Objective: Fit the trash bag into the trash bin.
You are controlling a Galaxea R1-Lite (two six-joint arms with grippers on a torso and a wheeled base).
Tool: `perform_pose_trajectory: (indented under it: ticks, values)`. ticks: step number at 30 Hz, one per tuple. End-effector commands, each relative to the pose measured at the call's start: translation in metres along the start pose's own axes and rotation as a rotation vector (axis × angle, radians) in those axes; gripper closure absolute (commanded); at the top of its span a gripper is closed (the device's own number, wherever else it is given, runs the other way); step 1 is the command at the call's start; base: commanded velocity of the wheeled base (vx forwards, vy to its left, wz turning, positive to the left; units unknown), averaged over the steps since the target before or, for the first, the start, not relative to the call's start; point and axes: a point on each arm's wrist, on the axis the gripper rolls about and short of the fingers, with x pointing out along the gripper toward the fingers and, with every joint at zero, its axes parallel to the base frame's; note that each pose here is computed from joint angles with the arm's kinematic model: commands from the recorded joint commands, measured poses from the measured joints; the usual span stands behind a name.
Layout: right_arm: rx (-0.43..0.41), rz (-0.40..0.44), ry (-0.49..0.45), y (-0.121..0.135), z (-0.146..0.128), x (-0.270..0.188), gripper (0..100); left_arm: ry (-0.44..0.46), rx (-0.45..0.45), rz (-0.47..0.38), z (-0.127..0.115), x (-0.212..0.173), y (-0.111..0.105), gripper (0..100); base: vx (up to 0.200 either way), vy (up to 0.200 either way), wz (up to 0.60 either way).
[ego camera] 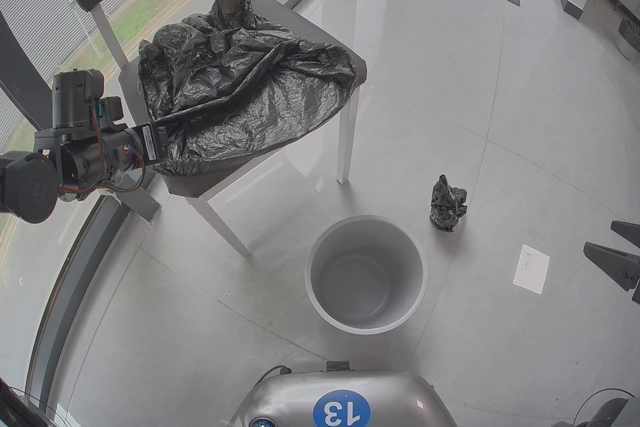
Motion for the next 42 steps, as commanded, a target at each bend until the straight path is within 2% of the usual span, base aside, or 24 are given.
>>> perform_pose_trajectory:
  ticks: [1, 4, 17, 18, 41, 42]
  values:
    - [0.000, 0.001, -0.001, 0.000, 0.001, 0.000, 0, 0.056, 0.012, -0.010, -0.015, -0.002, -0.004, 100, 0.000, 0.000, 0.00]
    - [0.000, 0.001, -0.001, 0.000, 0.001, 0.000, 0, 0.078, 0.022, -0.010, -0.023, -0.003, -0.005, 100, 0.000, 0.000, 0.00]
    - [0.000, 0.001, 0.002, 0.000, 0.001, 0.001, 0, 0.059, 0.014, -0.001, -0.019, -0.004, -0.003, 100, 0.000, 0.000, 0.00]
    - [0.000, 0.001, 0.002, 0.000, 0.001, 0.001, 0, 0.058, 0.014, -0.002, -0.018, -0.004, -0.003, 0, 0.000, 0.000, 0.00]
    - [-0.001, 0.001, -0.001, 0.000, 0.002, 0.001, 0, 0.089, 0.017, -0.006, -0.029, 0.007, -0.005, 0, 0.000, 0.000, 0.00]
    - [-0.001, 0.001, -0.004, 0.000, 0.003, 0.000, 0, 0.089, 0.017, -0.006, -0.029, 0.007, -0.005, 100, 0.000, 0.000, 0.00]
